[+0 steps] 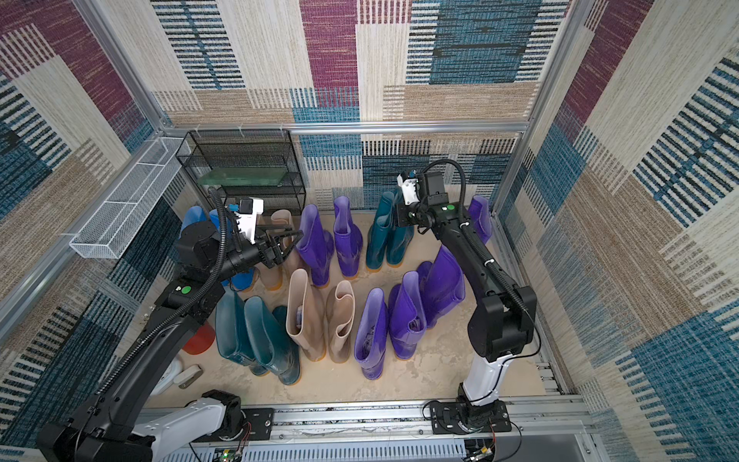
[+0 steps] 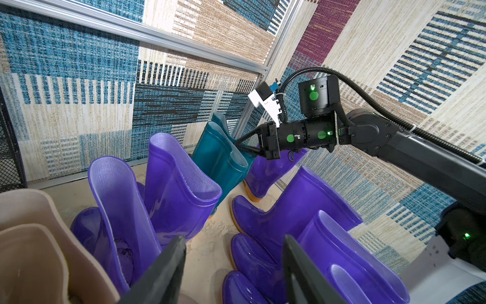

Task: Match and arrange rain boots in pairs
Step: Pair a pair of rain boots at the center of the board, then move the rain boot to the center of the board.

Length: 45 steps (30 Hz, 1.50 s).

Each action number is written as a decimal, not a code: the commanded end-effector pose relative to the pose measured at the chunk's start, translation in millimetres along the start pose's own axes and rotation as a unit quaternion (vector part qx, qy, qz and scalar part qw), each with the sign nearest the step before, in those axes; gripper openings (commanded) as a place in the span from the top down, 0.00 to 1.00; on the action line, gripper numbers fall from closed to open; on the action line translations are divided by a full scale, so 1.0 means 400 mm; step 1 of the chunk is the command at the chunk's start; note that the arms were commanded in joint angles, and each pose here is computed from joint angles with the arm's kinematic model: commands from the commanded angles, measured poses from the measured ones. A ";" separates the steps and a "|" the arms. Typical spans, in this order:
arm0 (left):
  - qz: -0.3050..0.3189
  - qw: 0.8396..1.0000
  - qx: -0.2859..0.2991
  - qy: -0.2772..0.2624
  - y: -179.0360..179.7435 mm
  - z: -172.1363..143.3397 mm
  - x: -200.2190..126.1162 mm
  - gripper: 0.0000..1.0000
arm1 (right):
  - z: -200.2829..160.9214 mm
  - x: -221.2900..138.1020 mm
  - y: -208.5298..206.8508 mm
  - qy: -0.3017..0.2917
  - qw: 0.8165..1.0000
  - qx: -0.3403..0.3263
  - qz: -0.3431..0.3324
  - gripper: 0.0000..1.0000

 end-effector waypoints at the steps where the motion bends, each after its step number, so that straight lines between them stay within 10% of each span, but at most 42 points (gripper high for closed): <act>1: -0.018 1.000 0.001 -0.009 -0.009 0.009 0.000 0.39 | 0.027 -0.011 0.017 -0.026 1.000 0.003 -0.001 1.00; 13: -0.024 1.000 -0.008 -0.006 -0.006 0.008 0.005 0.39 | -0.020 -0.073 0.055 0.004 1.000 -0.018 0.007 1.00; 16: -0.026 1.000 -0.012 -0.002 -0.004 0.007 0.009 0.39 | -0.017 -0.078 0.064 0.011 1.000 -0.018 0.008 0.49; 21: -0.029 0.999 -0.013 -0.003 -0.007 0.008 0.007 0.39 | 0.001 -0.148 0.074 0.018 0.997 0.010 -0.077 0.25; 30: -0.038 0.999 -0.016 -0.007 -0.014 0.011 0.003 0.39 | -0.128 -0.399 0.012 -0.043 0.951 0.118 -0.281 0.10; 45: -0.046 0.999 -0.026 -0.004 -0.016 0.011 0.005 0.39 | -0.349 -0.400 0.029 0.017 0.977 0.162 -0.140 0.20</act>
Point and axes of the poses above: each gripper's point midway between its finger pads, its own x axis out along the fingers, its own y axis along the line the jaws close on, z = x × y, the point moved 10 cm from there along -x, back along the fingers, and after that the axes turned 14 degrees about -x, right-handed, at the moved point
